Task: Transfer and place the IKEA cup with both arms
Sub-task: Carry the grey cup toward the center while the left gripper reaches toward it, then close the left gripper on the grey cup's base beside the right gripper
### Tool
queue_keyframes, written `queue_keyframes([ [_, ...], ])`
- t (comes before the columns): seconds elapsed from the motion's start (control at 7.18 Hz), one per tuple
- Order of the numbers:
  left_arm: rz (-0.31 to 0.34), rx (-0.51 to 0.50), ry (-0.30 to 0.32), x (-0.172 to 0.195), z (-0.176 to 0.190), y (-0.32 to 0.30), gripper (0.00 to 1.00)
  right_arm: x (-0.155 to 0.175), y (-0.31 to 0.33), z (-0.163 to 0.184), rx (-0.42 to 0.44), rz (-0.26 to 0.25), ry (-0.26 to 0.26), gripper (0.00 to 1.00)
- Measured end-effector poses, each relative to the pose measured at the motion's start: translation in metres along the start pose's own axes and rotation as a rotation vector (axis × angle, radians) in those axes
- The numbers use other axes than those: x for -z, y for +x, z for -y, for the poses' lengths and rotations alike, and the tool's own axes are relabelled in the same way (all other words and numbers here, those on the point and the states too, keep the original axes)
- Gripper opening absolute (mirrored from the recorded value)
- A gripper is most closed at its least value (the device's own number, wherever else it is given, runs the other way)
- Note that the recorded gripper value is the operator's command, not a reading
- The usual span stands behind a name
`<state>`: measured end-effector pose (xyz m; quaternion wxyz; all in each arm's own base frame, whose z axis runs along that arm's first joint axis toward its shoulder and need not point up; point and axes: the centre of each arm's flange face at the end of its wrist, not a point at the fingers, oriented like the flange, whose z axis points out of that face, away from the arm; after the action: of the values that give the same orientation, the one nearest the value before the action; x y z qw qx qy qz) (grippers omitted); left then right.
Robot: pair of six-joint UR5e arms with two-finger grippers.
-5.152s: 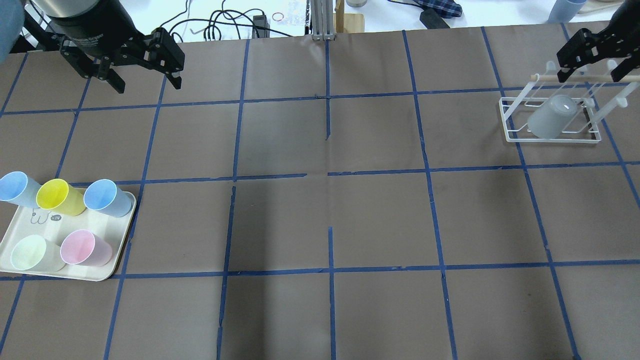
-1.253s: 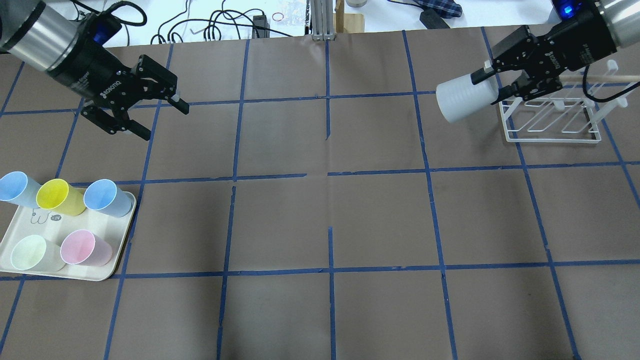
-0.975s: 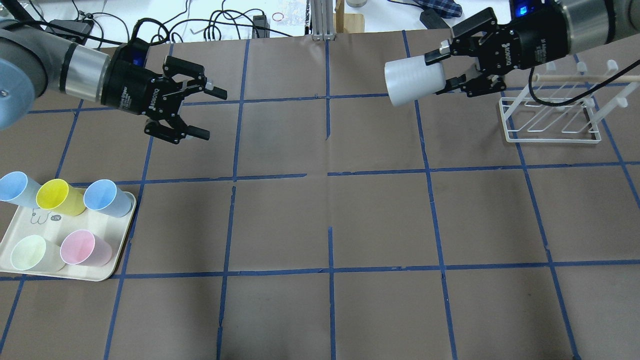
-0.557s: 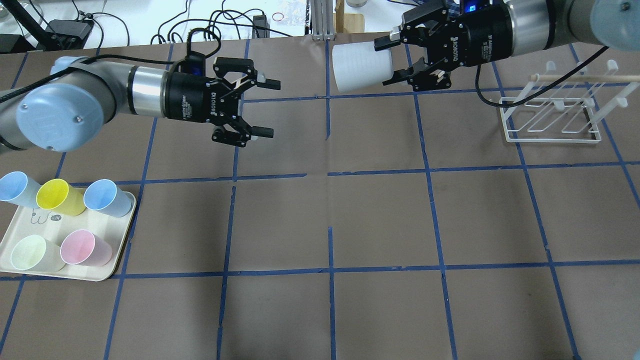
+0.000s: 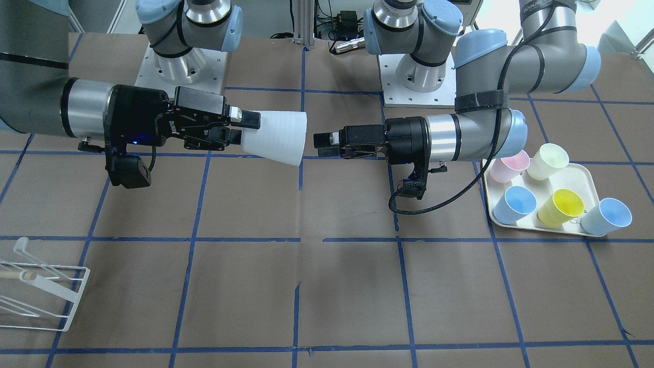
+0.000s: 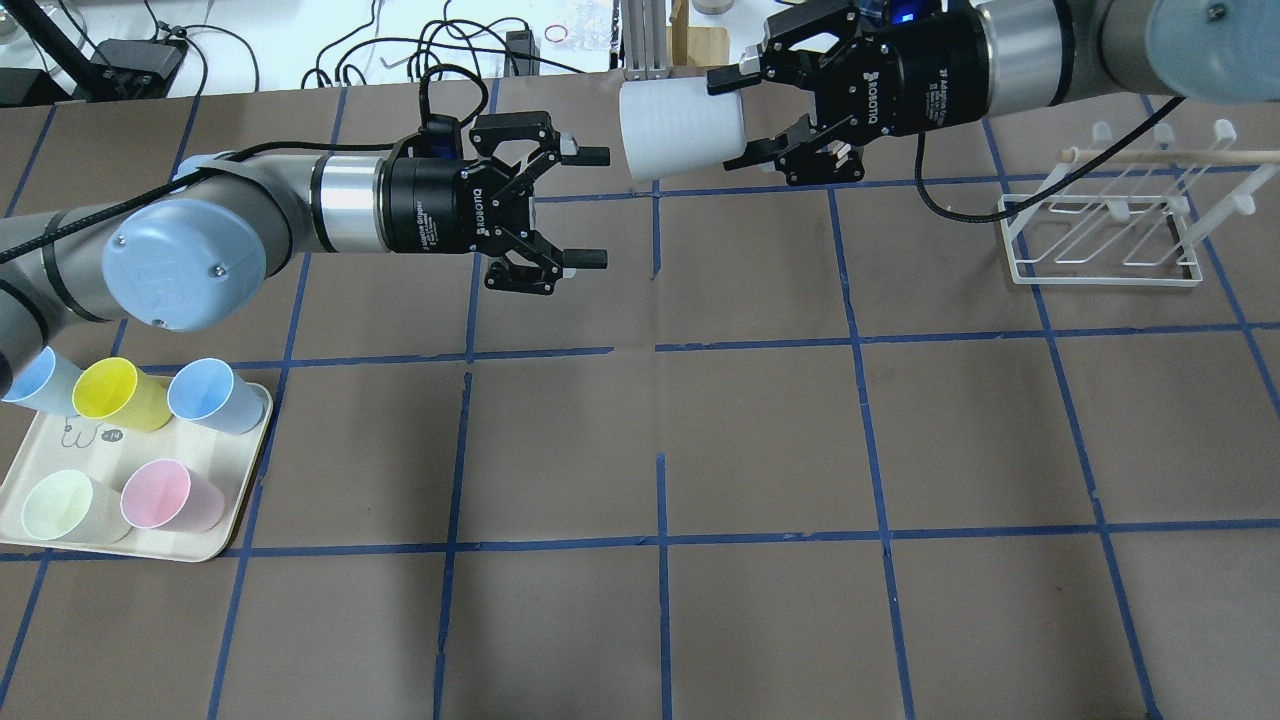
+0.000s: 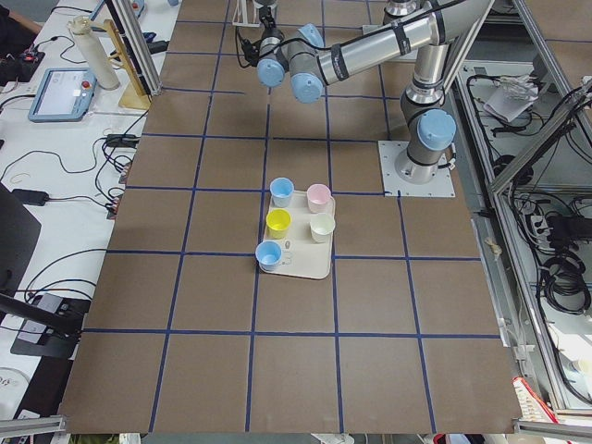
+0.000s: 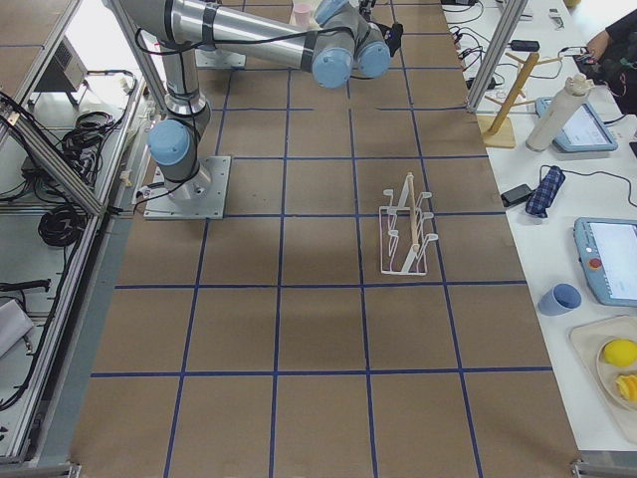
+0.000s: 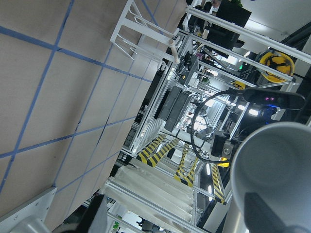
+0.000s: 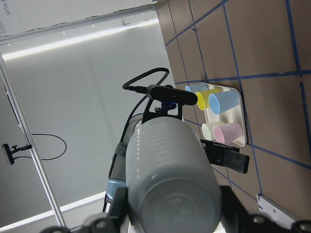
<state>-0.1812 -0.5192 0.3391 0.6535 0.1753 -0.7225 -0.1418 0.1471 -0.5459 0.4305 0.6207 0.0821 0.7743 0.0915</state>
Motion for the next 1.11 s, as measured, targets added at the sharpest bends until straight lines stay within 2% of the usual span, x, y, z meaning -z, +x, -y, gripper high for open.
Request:
queue_keyframes([
  [0.42,-0.137,0.022,0.013,-0.009,0.008,-0.015,1.0,-0.018,-0.011,-0.016,0.011,-0.01,-0.033,0.38],
  [0.56,-0.161,0.022,0.008,-0.016,0.005,-0.014,1.0,-0.021,-0.012,-0.018,0.014,-0.012,-0.04,0.38],
  [1.11,-0.171,0.009,-0.002,-0.023,-0.016,-0.012,1.0,-0.021,-0.009,-0.014,0.01,-0.012,-0.04,0.38],
])
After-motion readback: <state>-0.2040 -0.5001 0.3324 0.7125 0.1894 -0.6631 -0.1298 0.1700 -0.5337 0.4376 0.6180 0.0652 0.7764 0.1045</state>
